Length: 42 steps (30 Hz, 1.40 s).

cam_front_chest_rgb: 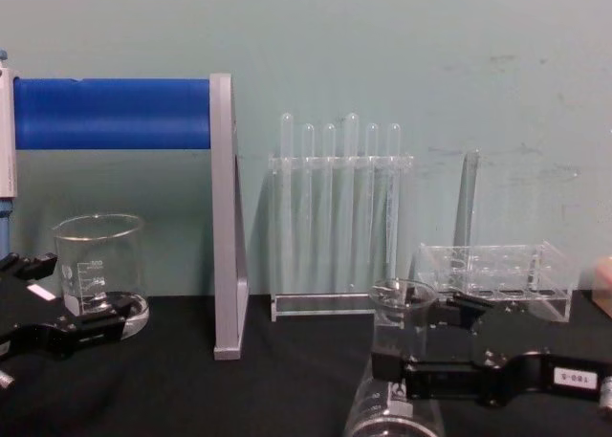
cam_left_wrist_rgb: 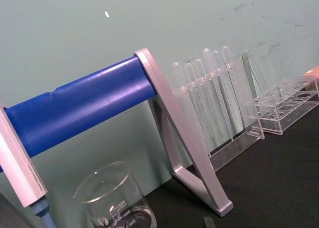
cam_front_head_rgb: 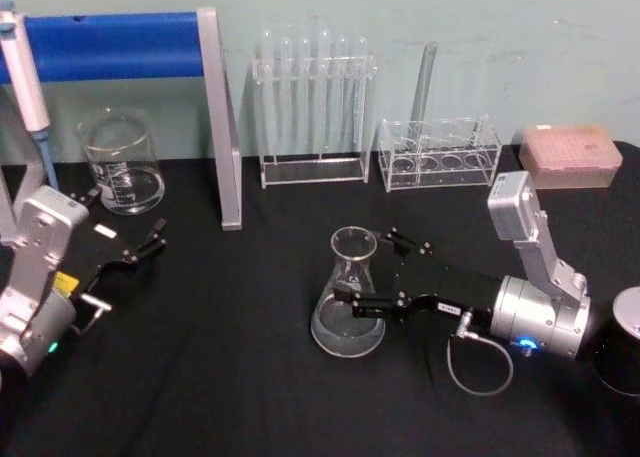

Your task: Grasp the erlenmeyer flask with one hand, shake it three times, then place it back.

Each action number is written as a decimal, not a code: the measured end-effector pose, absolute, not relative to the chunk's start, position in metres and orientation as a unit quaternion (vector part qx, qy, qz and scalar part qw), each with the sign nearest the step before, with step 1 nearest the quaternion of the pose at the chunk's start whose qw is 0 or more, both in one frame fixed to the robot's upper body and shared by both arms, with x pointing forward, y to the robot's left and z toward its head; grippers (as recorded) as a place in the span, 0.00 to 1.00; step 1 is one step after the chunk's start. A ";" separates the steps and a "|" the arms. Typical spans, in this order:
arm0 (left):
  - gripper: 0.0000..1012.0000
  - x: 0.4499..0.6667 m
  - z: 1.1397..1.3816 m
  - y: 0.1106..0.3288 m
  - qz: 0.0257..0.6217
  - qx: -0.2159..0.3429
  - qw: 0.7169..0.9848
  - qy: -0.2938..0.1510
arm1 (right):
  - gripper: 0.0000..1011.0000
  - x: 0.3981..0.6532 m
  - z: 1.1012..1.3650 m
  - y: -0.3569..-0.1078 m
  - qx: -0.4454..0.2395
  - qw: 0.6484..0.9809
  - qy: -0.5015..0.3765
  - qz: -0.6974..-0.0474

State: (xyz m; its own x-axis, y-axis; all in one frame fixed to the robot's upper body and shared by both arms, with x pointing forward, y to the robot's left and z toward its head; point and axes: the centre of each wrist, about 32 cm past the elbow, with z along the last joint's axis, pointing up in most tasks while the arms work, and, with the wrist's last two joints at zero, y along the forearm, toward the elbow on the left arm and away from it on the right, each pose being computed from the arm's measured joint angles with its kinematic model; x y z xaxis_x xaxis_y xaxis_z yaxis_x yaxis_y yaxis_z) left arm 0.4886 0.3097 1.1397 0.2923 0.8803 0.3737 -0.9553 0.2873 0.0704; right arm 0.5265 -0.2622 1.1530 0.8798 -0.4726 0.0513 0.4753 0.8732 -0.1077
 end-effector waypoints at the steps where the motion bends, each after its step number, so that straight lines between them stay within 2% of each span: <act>1: 0.99 0.489 1.140 0.310 0.580 0.141 0.791 -0.132 | 0.99 0.527 1.153 -0.262 -0.059 0.968 -0.011 -0.245; 42: 0.99 0.489 1.140 0.310 0.580 0.141 0.791 -0.132 | 0.99 0.534 1.150 -0.257 -0.063 0.968 -0.018 -0.243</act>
State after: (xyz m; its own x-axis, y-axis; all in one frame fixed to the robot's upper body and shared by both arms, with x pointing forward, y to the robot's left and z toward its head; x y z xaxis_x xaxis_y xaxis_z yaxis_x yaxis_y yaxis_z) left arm 0.4886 0.3097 1.1398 0.2923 0.8803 0.3737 -0.9553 0.2873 0.0703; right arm 0.5338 -0.2567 1.1503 0.8813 -0.4681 0.0651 0.4726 0.8740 -0.1133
